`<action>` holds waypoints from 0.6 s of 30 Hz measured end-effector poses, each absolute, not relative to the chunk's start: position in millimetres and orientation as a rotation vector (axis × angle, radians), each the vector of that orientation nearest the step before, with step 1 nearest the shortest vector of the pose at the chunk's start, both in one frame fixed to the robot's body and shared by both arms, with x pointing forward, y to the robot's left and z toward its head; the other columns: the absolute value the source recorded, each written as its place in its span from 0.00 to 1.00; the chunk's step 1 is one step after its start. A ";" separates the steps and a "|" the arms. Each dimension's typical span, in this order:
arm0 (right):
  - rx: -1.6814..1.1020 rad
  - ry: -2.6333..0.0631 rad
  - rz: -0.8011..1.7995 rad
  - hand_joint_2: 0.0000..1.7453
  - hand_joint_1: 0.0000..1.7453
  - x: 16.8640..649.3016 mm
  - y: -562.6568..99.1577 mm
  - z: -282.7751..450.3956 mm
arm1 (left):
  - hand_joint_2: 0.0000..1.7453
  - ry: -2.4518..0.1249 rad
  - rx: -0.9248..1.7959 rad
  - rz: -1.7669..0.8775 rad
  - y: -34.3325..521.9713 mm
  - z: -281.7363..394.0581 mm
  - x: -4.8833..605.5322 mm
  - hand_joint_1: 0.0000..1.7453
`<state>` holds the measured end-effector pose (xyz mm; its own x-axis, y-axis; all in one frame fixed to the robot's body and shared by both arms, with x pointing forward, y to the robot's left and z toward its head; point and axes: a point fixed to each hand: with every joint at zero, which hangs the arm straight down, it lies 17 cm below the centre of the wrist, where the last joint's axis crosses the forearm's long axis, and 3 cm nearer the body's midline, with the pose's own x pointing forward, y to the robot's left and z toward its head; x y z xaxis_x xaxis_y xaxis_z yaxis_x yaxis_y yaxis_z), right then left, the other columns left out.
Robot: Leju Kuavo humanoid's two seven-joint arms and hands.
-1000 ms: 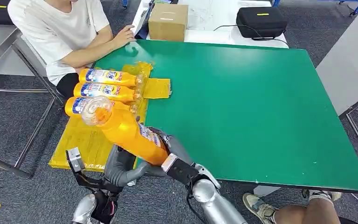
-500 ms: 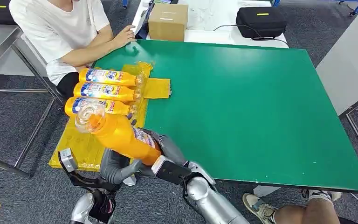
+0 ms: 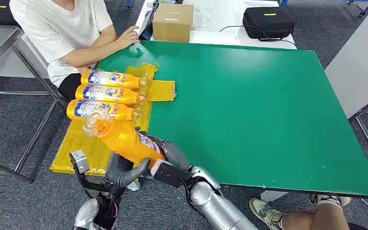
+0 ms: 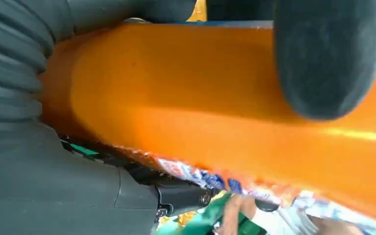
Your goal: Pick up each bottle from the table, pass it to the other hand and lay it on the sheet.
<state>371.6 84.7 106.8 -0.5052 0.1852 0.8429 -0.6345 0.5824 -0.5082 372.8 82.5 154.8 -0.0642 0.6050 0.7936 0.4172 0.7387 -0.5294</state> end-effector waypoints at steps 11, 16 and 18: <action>0.311 -1.834 1.009 0.00 0.00 371.1 91.1 101.6 | 1.00 -1.669 -0.814 0.217 85.3 154.9 381.1 1.00; 0.315 -1.860 0.967 0.00 0.00 370.4 91.1 106.1 | 1.00 -1.628 -0.864 0.287 89.7 154.5 383.6 1.00; 0.307 -1.883 0.946 0.00 0.00 369.5 90.8 108.9 | 1.00 -1.619 -0.868 0.317 93.1 154.1 385.8 1.00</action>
<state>369.5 90.8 108.9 -0.4985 0.1819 0.8476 -0.5716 0.6661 -0.4791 385.8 93.1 154.1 -0.0098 0.6839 0.7295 0.3584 0.6835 -0.6360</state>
